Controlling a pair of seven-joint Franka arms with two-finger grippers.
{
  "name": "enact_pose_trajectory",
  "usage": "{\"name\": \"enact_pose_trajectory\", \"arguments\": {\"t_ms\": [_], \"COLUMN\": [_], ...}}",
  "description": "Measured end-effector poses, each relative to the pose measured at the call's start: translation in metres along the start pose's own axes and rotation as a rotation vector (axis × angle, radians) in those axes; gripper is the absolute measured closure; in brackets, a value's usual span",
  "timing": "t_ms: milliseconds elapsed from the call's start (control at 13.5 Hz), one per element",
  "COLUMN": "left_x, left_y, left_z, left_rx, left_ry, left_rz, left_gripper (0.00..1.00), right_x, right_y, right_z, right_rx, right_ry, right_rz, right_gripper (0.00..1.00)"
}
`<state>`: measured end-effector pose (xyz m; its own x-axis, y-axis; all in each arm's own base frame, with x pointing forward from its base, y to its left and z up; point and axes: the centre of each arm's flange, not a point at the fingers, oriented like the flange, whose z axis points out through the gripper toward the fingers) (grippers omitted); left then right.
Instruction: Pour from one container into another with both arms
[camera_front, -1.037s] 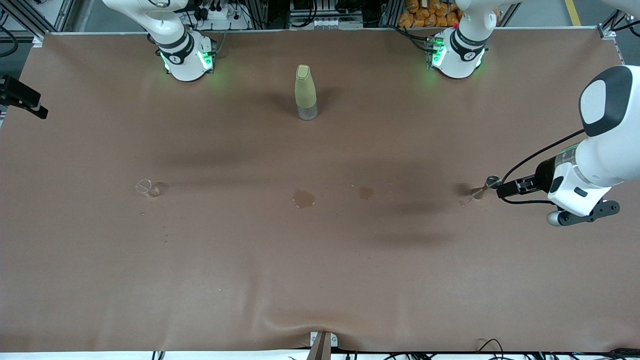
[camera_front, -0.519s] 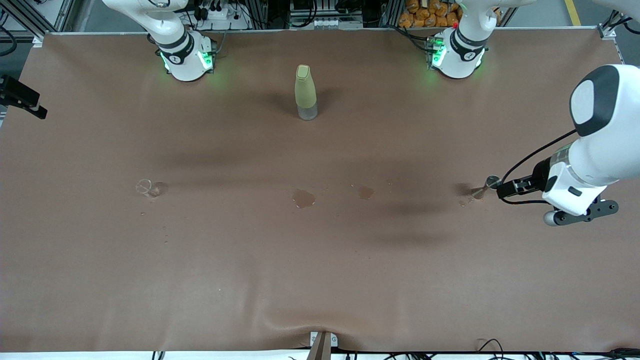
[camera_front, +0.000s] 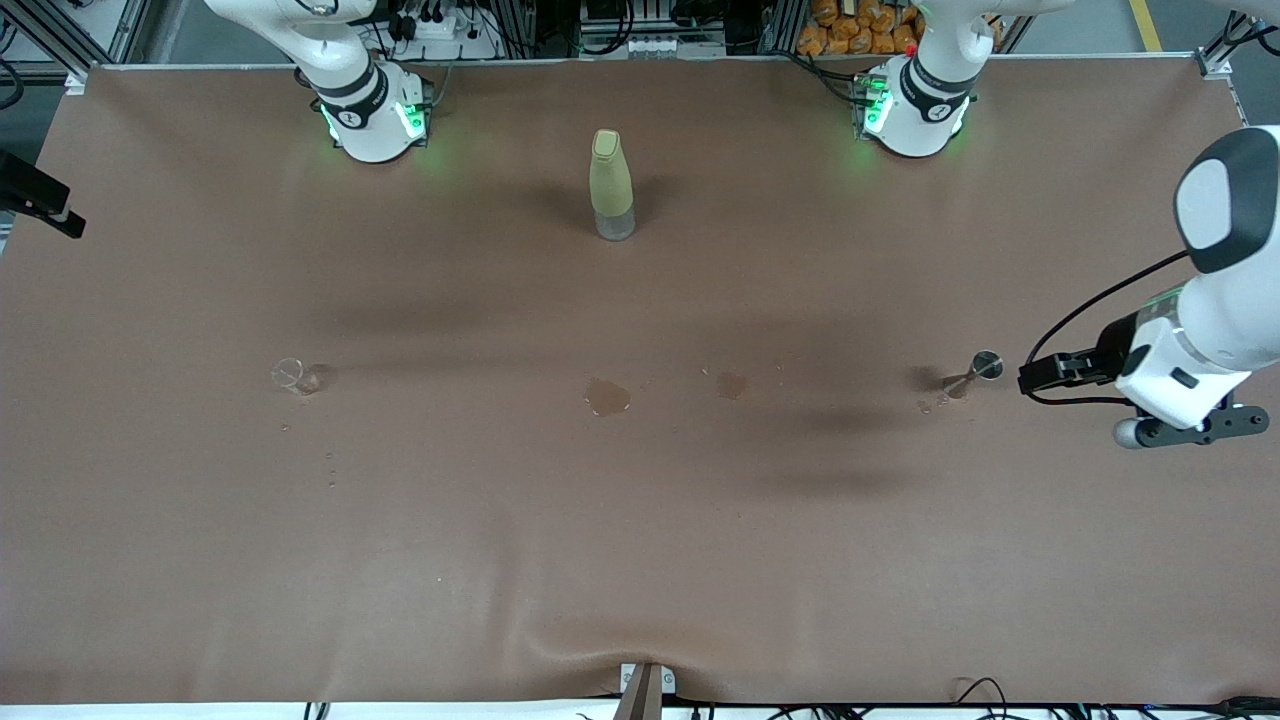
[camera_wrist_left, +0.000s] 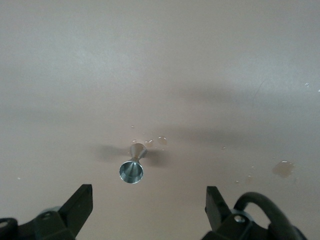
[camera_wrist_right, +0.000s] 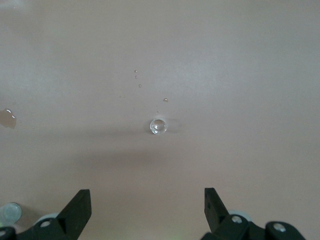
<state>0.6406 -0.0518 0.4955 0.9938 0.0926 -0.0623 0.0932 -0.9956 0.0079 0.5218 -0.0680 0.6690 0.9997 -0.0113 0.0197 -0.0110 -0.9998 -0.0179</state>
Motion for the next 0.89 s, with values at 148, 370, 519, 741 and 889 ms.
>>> {"name": "enact_pose_trajectory", "arguments": {"t_ms": [148, 370, 519, 741, 889], "left_x": [-0.003, -0.005, -0.003, -0.002, -0.002], "left_y": [0.010, 0.007, 0.001, -0.002, -0.001], "left_z": [0.000, 0.002, 0.000, -0.005, -0.008], "left_rx": [-0.004, -0.007, -0.009, -0.011, -0.013], "left_ry": [0.015, 0.033, 0.043, 0.059, 0.065], "left_rz": [0.019, 0.016, 0.015, 0.019, 0.020], "left_gripper": [0.00, 0.00, 0.00, 0.00, 0.00], "right_x": [0.000, -0.001, -0.001, -0.001, -0.001], "right_y": [-0.001, -0.002, -0.003, -0.003, -0.004], "right_z": [-0.004, -0.006, -0.007, -0.008, -0.010], "right_rx": [0.000, 0.001, 0.002, 0.002, 0.002], "right_ry": [0.011, 0.016, 0.016, 0.019, 0.023], "right_rz": [-0.002, -0.004, -0.005, -0.006, -0.006], "right_gripper": [0.00, 0.00, 0.00, 0.00, 0.00]}}
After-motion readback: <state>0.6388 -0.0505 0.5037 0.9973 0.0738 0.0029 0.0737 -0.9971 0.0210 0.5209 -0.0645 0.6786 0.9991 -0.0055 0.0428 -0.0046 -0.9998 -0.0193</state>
